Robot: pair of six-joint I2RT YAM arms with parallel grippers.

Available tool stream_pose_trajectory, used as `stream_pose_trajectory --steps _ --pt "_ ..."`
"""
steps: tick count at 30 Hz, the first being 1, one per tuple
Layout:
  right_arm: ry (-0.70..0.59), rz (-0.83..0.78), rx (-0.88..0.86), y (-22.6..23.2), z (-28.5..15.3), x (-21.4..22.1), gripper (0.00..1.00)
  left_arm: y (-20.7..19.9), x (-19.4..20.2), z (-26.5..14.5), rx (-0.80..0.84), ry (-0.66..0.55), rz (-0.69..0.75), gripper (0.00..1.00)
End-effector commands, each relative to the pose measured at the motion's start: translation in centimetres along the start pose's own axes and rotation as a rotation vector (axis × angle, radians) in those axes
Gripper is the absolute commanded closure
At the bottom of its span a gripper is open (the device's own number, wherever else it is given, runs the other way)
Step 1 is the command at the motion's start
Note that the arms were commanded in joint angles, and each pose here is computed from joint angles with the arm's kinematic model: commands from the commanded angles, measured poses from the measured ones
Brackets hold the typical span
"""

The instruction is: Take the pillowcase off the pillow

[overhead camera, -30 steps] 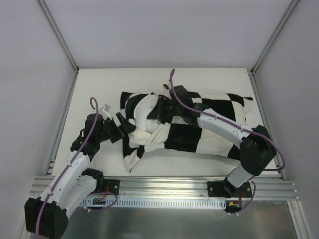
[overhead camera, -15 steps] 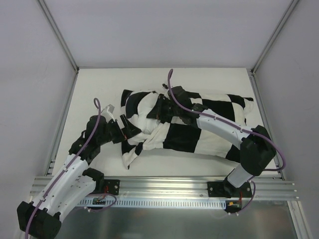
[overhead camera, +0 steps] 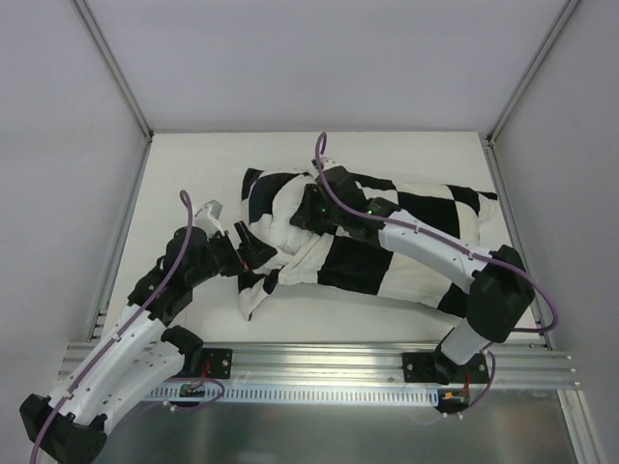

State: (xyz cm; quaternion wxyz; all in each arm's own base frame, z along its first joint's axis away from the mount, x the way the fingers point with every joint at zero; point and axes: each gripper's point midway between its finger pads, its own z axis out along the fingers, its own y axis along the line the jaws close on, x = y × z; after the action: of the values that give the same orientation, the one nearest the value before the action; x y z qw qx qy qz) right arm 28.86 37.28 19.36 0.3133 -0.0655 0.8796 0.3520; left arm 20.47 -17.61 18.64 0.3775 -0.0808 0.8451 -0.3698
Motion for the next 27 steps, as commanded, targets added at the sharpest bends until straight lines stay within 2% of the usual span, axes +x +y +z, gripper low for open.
stream_pose_trajectory --steps 1,5,11,16,19,21,27 --pt "-0.189 -0.189 0.212 -0.6 -2.5 -4.1 0.99 -0.4 -1.4 -0.2 -0.013 -0.052 0.012 0.01" --pt "-0.26 -0.317 0.326 -0.2 -3.8 -5.4 0.99 1.3 0.7 1.6 -0.079 0.04 -0.042 0.03" --pt "-0.316 -0.449 0.436 -0.1 -5.0 -5.5 0.99 3.4 1.9 2.6 -0.159 0.064 -0.086 0.07" --pt "-0.328 -0.521 0.473 0.3 -5.2 -5.0 0.99 2.1 0.8 2.1 -0.12 0.033 -0.071 0.08" --pt "-0.326 -0.523 0.474 0.4 -5.1 -4.8 1.0 0.9 0.6 1.8 -0.075 0.045 -0.064 0.06" --pt "-0.324 -0.521 0.473 0.3 -5.0 -4.6 0.99 0.2 0.6 1.7 -0.052 0.059 -0.057 0.01" --pt "-0.327 -0.51 0.459 0.6 -5.1 -4.6 1.0 -1.4 0.5 2.0 -0.032 0.07 -0.014 0.01"
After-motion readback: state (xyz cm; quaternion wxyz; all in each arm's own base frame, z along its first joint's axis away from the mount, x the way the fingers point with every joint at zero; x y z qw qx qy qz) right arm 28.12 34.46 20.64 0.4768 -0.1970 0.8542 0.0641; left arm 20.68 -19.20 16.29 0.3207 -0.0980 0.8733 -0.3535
